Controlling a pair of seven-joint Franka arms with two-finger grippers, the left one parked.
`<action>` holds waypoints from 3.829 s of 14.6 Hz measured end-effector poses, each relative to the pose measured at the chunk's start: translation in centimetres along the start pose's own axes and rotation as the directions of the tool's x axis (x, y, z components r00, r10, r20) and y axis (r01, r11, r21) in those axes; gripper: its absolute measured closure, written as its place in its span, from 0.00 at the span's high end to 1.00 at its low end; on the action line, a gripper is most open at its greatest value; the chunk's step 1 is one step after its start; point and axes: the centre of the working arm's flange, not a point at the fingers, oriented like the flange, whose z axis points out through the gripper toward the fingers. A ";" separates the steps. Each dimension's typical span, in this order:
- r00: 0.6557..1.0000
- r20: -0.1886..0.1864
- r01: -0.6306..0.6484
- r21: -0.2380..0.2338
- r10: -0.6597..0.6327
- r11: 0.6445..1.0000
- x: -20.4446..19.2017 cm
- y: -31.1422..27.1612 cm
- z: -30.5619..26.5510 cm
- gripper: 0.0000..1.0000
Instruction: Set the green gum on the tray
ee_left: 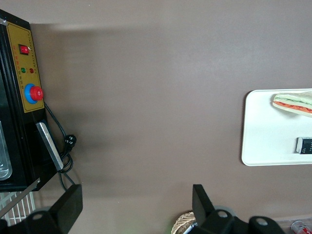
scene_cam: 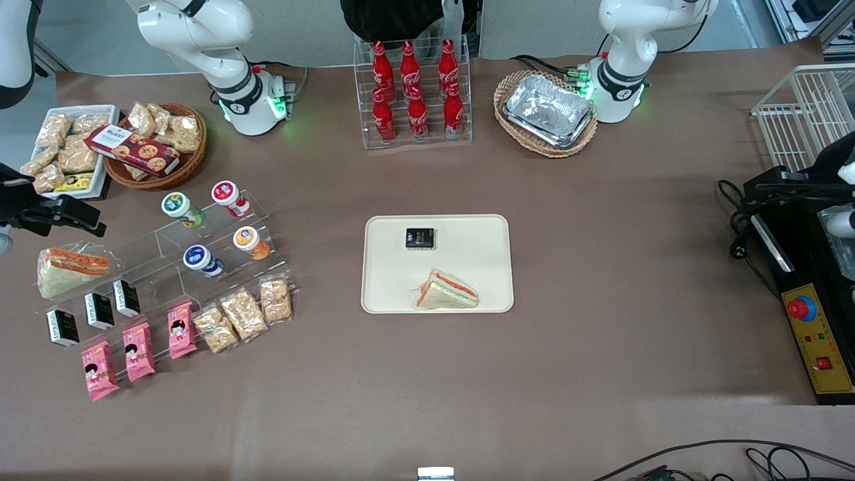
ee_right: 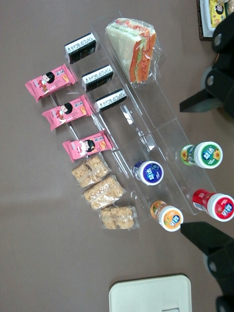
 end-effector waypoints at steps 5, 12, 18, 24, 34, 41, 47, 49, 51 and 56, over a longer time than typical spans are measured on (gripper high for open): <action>1.000 0.000 -0.021 0.000 0.021 1.000 0.0 1.2 0.0 1.00; 1.000 0.027 -0.009 0.002 0.009 1.000 -0.6 1.4 0.6 1.00; 1.000 0.005 -0.014 0.035 0.014 0.999 -7.4 2.3 3.7 1.00; 1.000 -0.007 -0.007 0.054 0.007 0.999 -11.6 2.4 7.2 1.00; 1.000 0.021 0.005 0.050 -0.006 0.999 -12.5 1.9 14.4 1.00; 1.000 0.024 0.003 0.038 -0.004 0.999 -13.7 1.6 23.8 1.00; 0.999 0.043 0.004 0.039 -0.005 0.999 -14.3 1.6 24.5 1.00; 0.999 0.048 0.004 0.039 -0.006 0.999 -14.5 1.6 24.8 0.99; 0.999 0.051 0.004 0.040 -0.006 0.999 -14.6 1.6 24.9 0.92; 0.999 0.052 0.003 0.040 -0.005 0.999 -14.6 1.6 24.9 0.78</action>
